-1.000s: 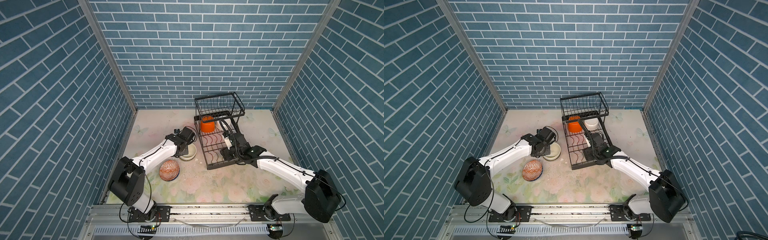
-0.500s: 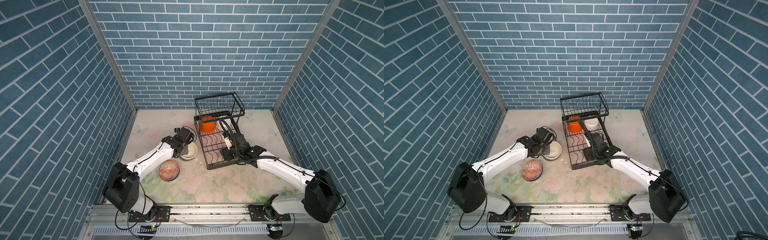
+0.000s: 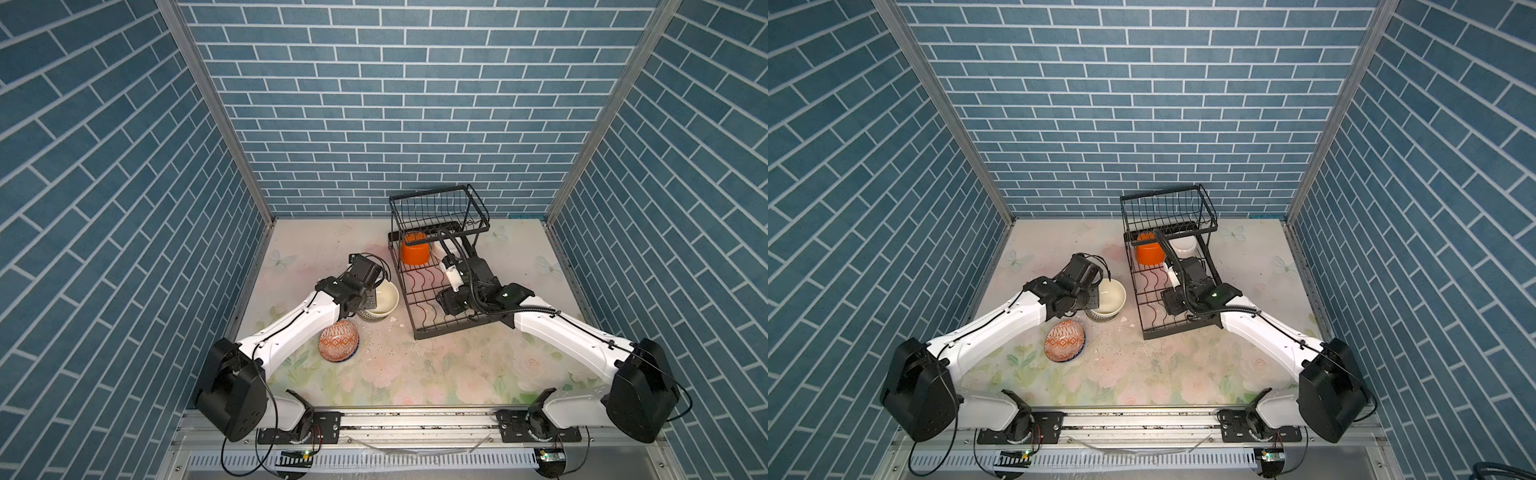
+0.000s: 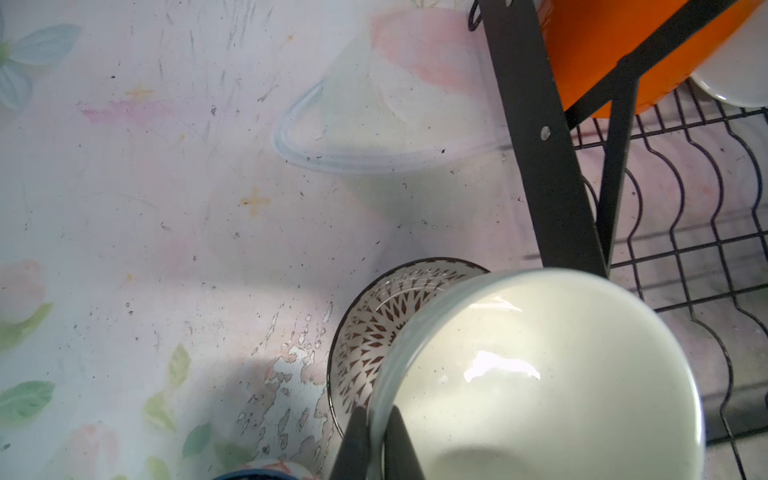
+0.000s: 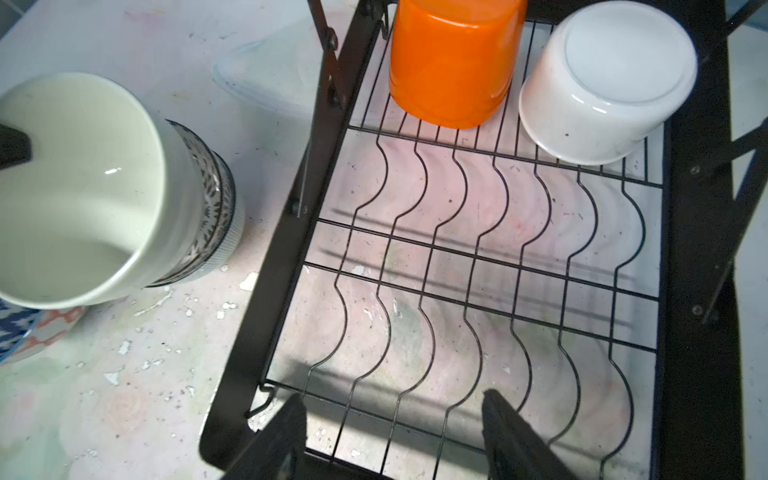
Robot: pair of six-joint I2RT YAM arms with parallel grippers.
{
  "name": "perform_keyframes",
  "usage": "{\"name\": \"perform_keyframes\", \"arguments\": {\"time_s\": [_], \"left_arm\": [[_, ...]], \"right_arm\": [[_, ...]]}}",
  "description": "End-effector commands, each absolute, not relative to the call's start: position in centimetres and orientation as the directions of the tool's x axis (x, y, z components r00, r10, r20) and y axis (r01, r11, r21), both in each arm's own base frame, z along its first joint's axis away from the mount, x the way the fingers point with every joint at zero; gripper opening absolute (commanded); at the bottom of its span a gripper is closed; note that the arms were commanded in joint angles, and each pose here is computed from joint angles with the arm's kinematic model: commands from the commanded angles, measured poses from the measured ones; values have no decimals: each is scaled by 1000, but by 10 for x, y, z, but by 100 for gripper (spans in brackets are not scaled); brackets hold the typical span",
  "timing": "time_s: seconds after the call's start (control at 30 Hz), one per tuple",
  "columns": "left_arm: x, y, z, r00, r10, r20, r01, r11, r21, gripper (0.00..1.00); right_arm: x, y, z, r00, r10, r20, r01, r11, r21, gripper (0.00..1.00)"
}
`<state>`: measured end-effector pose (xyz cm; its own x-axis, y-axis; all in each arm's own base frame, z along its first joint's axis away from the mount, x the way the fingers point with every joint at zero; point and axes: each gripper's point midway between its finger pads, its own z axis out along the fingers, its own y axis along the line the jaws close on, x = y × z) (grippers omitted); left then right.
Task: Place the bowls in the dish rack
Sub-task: 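Lift the cream bowl toward the rack while the right gripper reaches to meet it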
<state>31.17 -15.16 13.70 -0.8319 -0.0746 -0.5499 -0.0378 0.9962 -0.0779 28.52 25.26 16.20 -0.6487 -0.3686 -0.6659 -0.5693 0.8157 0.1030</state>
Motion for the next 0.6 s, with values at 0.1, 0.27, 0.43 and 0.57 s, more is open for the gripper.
{"name": "perform_keyframes", "arguments": {"time_s": [0.1,0.27,0.43,0.57], "left_arm": [[315,-163,151,-794,-74,-603,7,991,-131,0],[311,-172,153,-787,-62,-613,31,990,-140,0],[307,-182,160,-778,-58,-626,50,987,-154,0],[306,-188,166,-773,-63,-631,59,984,-170,0]], "right_arm": [[274,276,194,-674,-343,-654,-608,761,227,62],[273,292,201,-686,-350,-638,-624,734,267,59],[273,311,201,-684,-373,-627,-645,711,280,58],[273,325,201,-682,-391,-618,-659,695,287,56]]}}
